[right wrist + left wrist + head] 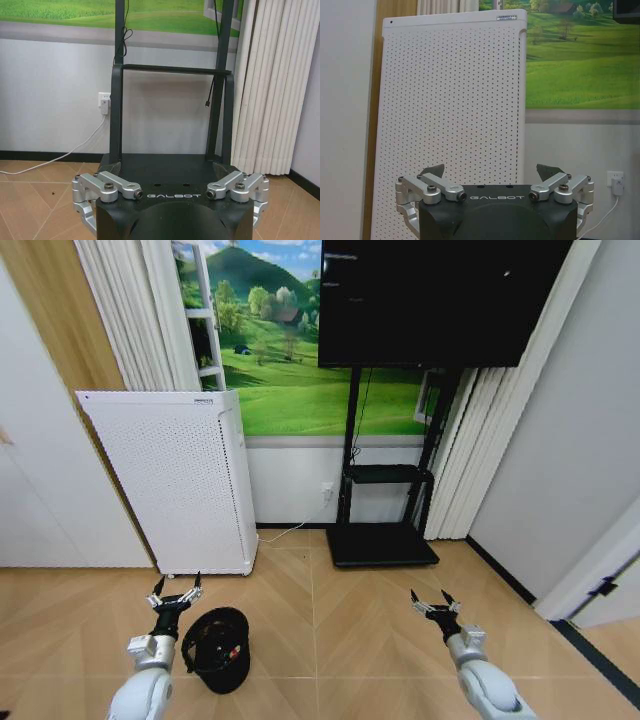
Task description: Pick up the trash bin and place the garbage on the floor into it.
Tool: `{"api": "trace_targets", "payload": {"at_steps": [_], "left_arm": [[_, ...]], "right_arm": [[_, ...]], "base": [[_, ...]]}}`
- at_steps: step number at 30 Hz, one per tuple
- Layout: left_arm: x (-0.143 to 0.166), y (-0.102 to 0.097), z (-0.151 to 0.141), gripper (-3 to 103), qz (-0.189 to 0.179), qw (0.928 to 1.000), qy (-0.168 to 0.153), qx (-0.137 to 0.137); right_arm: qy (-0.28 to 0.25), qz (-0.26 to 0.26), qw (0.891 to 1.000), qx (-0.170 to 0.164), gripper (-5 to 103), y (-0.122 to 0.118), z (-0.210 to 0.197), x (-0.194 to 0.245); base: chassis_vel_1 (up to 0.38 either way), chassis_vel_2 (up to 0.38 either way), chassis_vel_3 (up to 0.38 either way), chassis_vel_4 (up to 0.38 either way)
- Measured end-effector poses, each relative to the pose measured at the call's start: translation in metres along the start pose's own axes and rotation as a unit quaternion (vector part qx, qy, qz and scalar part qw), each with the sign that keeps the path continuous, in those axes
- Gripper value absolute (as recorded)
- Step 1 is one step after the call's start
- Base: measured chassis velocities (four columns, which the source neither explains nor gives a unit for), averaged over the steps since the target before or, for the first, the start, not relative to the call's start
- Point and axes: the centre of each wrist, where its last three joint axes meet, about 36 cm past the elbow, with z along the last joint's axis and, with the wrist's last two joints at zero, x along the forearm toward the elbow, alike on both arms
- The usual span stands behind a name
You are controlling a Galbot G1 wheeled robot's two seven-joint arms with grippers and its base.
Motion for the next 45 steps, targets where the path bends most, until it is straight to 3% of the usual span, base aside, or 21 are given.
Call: {"api": "trace_targets", "payload": {"at_steps": [45], "left_arm": [[0.0,0.0,0.0,100,0.0,1.0,0.0,0.0]], "right_arm": [[0.0,0.0,1.0,0.0,100,0.0,0.0,0.0]], "base": [[0.0,0.0,0.0,0.0]]}}
